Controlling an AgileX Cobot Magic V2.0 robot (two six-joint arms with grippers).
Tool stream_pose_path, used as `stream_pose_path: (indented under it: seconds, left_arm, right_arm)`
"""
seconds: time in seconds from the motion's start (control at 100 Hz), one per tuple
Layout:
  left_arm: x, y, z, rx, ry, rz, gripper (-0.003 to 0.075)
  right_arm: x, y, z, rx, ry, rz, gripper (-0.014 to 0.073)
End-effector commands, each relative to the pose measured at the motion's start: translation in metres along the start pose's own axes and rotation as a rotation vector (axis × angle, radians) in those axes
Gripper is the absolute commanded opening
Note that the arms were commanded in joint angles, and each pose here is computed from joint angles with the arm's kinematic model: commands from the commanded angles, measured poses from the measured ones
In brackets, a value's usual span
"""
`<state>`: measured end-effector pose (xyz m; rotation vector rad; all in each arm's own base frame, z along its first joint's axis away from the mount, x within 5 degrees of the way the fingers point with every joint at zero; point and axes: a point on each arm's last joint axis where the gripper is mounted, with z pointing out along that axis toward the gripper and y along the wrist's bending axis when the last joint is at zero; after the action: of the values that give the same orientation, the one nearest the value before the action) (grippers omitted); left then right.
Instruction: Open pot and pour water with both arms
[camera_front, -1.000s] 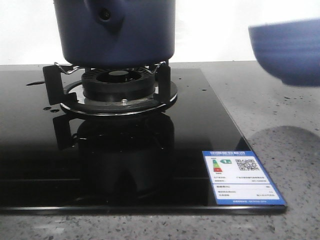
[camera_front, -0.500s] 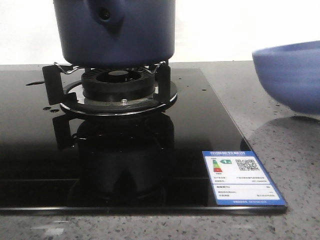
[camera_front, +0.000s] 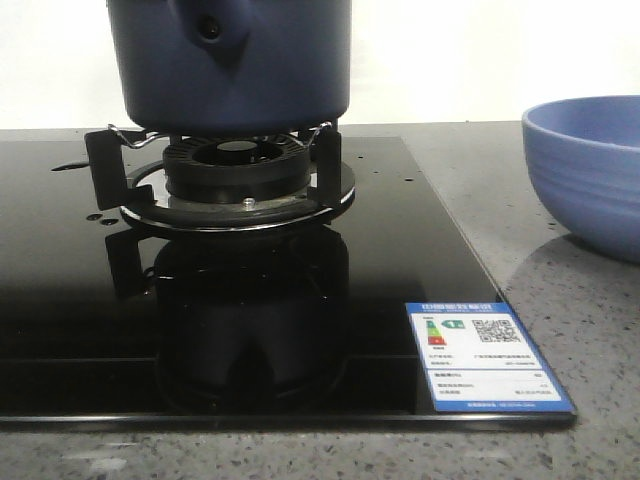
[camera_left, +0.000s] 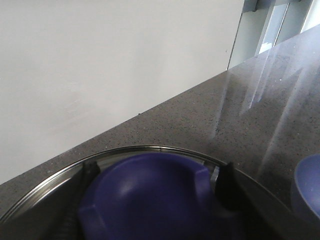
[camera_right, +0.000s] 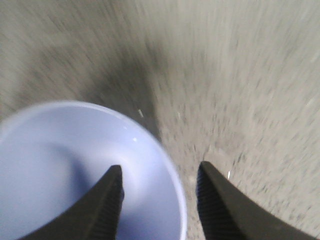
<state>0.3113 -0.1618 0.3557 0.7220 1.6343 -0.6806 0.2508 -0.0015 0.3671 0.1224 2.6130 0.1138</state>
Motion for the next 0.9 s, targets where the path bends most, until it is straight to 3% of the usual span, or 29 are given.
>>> stream_pose_path:
  seconds: [0.0,0.07,0.15,0.25,0.43,0.8,0.89]
  left_arm:
    - [-0.028,-0.010,-0.010,0.035,-0.098,0.031,0.0315]
    - [-0.027,-0.010,-0.009,0.035,-0.096,0.032,0.0315]
    - [-0.026,-0.009,-0.008,0.035,-0.092,0.033,0.0315]
    - [-0.023,-0.008,-0.005,0.042,-0.086,0.042,0.0315]
    - [-0.015,-0.004,0.003,0.044,-0.073,0.010,0.0315]
    - [-0.011,-0.005,0.006,0.069,-0.055,0.023,0.0317]
    - [-0.012,-0.005,0.005,0.060,-0.057,0.029,0.0375]
  right_arm:
    - [-0.005,0.004,-0.051,-0.026,-0.225,-0.013,0.0281]
    - [0.000,0.008,-0.076,-0.059,-0.318,-0.009,0.0167]
    - [0.010,0.011,-0.103,-0.091,-0.428,-0.007,-0.0070]
    - [0.024,0.012,-0.132,-0.103,-0.550,-0.016,-0.0062]
    - [0.045,0.012,-0.161,-0.112,-0.652,-0.025,-0.0062]
    - [0.053,0.013,-0.167,-0.115,-0.660,-0.030,-0.0062]
    - [0.053,0.013,-0.167,-0.114,-0.654,-0.030,-0.0062]
